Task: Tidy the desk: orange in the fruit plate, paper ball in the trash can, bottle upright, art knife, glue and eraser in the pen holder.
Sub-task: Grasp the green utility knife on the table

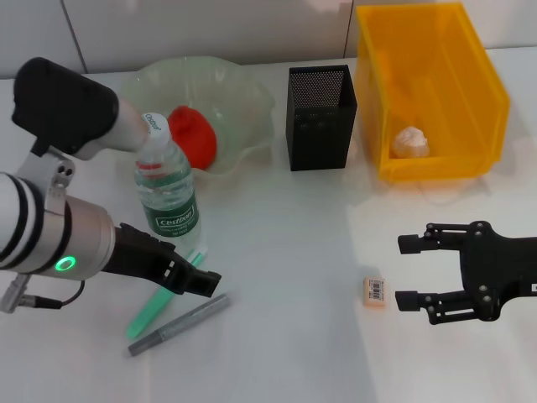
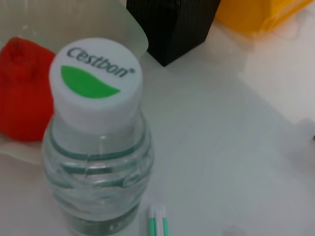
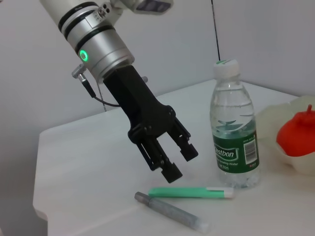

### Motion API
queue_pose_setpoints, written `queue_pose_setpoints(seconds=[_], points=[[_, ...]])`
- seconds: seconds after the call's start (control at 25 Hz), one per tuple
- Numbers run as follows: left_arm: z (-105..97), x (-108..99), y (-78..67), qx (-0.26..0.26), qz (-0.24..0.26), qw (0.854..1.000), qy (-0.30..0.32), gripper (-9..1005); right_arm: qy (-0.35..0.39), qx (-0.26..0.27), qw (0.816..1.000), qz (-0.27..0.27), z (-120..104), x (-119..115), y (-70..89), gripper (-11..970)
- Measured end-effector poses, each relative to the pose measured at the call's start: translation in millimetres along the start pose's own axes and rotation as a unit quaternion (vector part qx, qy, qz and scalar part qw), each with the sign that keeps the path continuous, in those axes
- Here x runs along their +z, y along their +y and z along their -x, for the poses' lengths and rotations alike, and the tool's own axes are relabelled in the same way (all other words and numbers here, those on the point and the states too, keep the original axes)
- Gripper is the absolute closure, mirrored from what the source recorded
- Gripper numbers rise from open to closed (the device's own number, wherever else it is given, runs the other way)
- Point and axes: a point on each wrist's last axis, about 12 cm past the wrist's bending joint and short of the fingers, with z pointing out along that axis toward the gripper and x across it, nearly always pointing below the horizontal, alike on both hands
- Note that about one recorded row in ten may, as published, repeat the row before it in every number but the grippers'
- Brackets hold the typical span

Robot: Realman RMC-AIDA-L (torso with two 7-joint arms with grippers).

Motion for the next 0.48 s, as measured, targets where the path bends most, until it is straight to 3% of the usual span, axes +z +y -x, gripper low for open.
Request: queue_pose_setpoints(seconds=[0.28, 0.48], points=[[4, 3, 0.5, -0.003, 0.004, 1.000, -0.001, 252, 0.003, 0.002, 1.000, -0.003, -1, 0, -0.3, 166], [9, 20, 8.4, -0.013, 0.011, 1.000, 0.007, 258, 0.007, -0.001, 1.000, -0.002, 0, 2, -1.7, 166]])
